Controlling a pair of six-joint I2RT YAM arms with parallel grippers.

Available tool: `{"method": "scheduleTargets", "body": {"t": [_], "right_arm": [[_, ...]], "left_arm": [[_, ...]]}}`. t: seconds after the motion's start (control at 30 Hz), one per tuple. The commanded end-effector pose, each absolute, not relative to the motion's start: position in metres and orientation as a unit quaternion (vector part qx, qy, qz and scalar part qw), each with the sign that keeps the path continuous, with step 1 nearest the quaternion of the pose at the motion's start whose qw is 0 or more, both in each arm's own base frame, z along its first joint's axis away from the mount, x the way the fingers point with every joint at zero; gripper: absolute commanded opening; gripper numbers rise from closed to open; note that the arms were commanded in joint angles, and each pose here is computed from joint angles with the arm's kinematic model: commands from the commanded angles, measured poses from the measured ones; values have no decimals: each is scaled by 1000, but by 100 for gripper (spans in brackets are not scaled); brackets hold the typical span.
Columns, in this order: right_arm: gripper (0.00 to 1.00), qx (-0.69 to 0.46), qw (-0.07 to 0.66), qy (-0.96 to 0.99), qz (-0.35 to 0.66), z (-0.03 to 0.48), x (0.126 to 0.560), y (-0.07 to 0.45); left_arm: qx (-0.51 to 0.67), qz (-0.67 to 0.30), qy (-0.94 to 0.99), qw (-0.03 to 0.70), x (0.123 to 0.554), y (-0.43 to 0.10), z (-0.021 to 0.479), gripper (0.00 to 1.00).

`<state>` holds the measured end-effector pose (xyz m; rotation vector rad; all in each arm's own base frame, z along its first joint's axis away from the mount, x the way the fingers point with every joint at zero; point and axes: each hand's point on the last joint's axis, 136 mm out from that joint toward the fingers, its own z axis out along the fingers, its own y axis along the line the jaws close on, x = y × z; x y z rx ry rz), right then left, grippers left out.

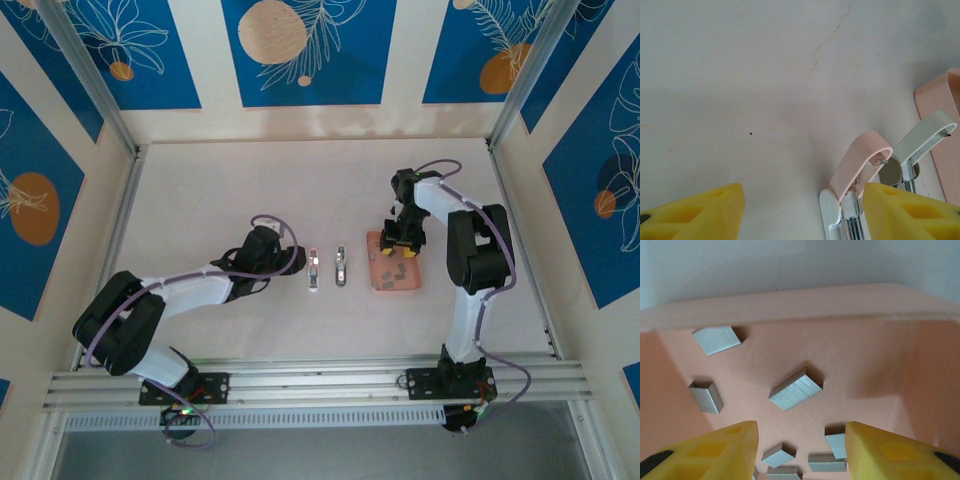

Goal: Load the staples into the stapler

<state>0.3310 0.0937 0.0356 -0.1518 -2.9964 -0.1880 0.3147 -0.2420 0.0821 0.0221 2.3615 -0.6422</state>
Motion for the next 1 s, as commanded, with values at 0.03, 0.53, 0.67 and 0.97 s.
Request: {"method": "scheduleTargets", "body": {"t": [0.03, 0.53, 0.67, 0.97], "right_arm": [[49, -64, 59, -994, -69, 36, 342, 97], [41, -58, 62, -994, -66, 21, 346, 102], [37, -57, 63, -994, -67, 18, 346, 103], [26, -49, 55, -995, -61, 17, 347, 104]], "left_arm": [[3, -248, 903, 351, 320, -239, 87, 65], [6, -250, 902, 352, 322, -242, 88, 65], [5, -251, 901, 352, 323, -243, 89, 65], [6, -252, 901, 353, 322, -243, 90, 65]]}}
